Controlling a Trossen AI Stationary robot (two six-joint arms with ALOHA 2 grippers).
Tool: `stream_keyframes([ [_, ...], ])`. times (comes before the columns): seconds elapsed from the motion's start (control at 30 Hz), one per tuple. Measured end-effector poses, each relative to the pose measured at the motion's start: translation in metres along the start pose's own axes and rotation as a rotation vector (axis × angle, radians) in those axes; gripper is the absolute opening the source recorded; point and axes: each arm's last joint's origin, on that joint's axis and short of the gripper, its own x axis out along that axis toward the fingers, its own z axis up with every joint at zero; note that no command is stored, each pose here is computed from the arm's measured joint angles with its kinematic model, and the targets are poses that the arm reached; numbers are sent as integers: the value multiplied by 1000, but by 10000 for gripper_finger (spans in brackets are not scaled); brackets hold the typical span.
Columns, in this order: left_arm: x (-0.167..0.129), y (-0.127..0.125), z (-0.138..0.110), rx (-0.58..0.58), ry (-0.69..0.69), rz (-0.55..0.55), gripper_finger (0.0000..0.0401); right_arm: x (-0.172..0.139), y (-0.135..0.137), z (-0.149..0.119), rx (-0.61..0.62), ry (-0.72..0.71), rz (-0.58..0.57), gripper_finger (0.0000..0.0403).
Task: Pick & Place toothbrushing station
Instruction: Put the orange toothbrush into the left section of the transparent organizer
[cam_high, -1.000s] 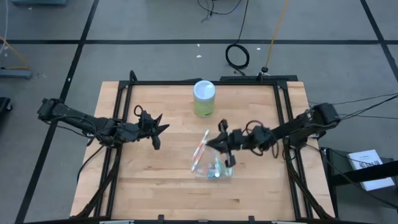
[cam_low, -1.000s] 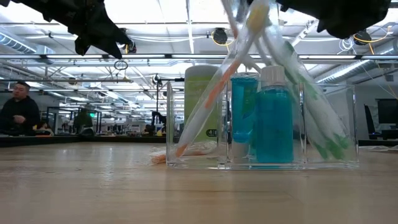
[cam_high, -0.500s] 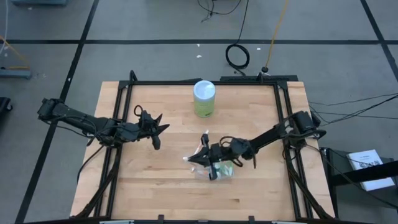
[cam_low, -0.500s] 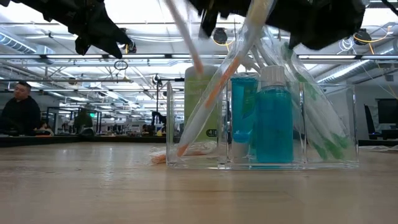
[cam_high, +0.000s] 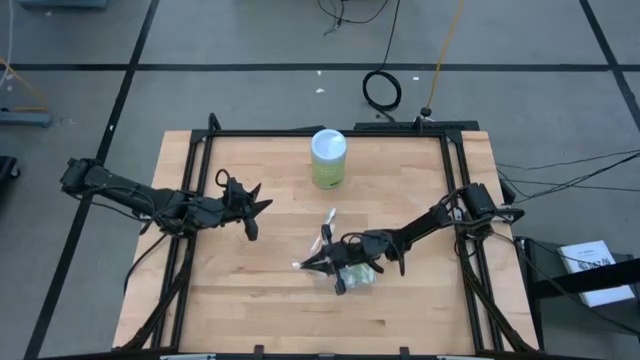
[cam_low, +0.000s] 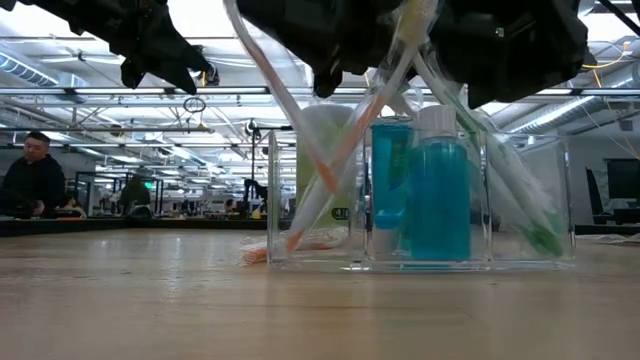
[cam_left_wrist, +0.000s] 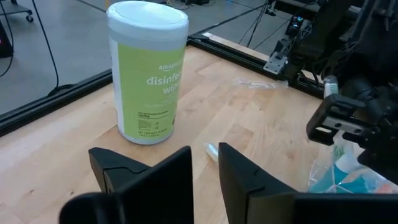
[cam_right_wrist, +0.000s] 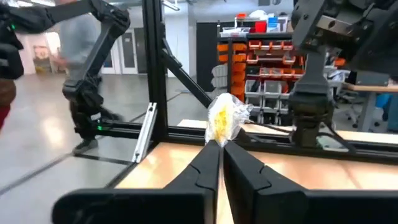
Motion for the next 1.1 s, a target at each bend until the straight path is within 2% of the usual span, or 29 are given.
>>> stream_keyframes([
  [0.13, 0, 0, 0, 0, 1, -1, 15, 0, 0, 0, -3, 1, 4, 42],
  [0.37, 0, 0, 0, 0, 1, -2, 6, 0, 6, 2, 6, -1, 58, 135],
  [0.5, 0, 0, 0, 0, 1, -2, 3, -2, 10, 17, 42, -14, 68, 177],
  [0.63, 0, 0, 0, 0, 2, -2, 14, -8, 8, 43, 76, 57, 54, 198],
  [0.77, 0, 0, 0, 0, 2, -2, 18, -23, -2, 69, 37, 204, -53, 199],
  [0.9, 0, 0, 0, 0, 2, -2, 19, -45, -29, 88, -6, 352, -235, 192],
  [1.0, 0, 0, 0, 0, 2, -2, 19, -61, -55, 90, -9, 483, -333, 186],
  [1.1, 0, 0, 0, 0, 2, -1, 19, -73, -82, 81, 9, 611, -397, 186],
])
